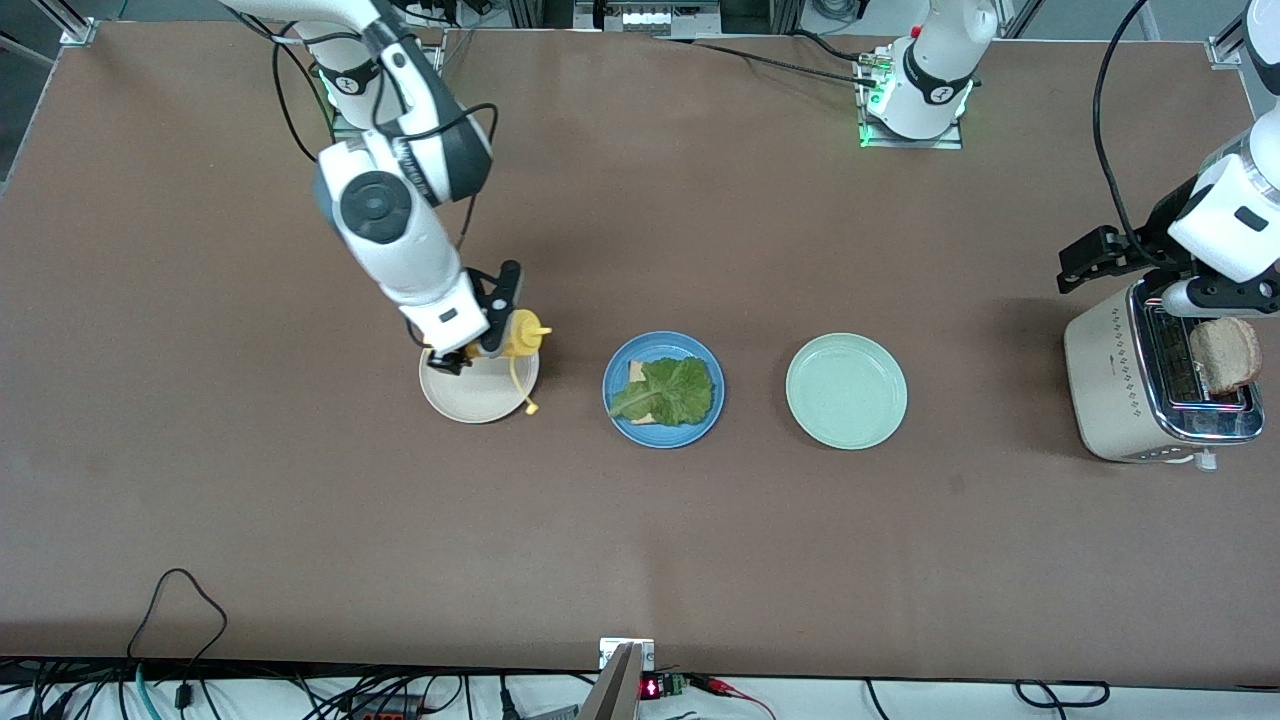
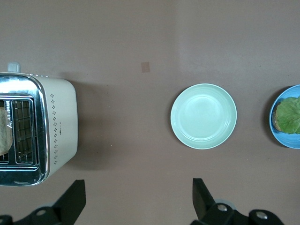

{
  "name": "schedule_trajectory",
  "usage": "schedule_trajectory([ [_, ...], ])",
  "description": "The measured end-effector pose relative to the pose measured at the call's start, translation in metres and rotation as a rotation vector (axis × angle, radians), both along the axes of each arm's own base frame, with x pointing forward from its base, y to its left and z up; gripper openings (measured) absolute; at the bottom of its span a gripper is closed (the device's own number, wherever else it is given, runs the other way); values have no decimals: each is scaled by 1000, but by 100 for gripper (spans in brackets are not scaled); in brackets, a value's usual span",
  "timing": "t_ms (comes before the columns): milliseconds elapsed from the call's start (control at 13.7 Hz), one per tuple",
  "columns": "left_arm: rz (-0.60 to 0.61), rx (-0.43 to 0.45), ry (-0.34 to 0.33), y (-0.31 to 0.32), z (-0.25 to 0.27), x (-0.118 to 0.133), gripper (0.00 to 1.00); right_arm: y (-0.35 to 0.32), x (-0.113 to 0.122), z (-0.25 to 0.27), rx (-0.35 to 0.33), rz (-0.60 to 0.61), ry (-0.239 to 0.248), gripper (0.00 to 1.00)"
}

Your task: Make sandwich in blue plate with both arms

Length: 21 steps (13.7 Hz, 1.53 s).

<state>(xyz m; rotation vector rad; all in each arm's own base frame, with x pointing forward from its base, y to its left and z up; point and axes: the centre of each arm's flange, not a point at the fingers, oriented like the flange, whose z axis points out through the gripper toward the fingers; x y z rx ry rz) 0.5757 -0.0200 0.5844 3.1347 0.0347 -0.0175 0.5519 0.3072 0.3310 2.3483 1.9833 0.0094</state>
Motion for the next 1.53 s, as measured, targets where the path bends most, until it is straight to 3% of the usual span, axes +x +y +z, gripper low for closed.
schedule_trajectory([
  [292,15,0,2,8,-1,1,100,44,1,-40,-36,-64,-11,62],
  [802,91,-1,16,52,-10,4,100,85,10,-96,-86,-54,-16,62],
  [1094,147,-1,17,85,-12,3,100,80,19,-89,-82,-66,-35,62],
  [1312,206,-5,31,122,-23,7,100,43,48,-56,-71,-127,-61,62],
  [1531,232,-13,53,171,-48,20,100,-32,74,2,-18,-130,-3,62],
])
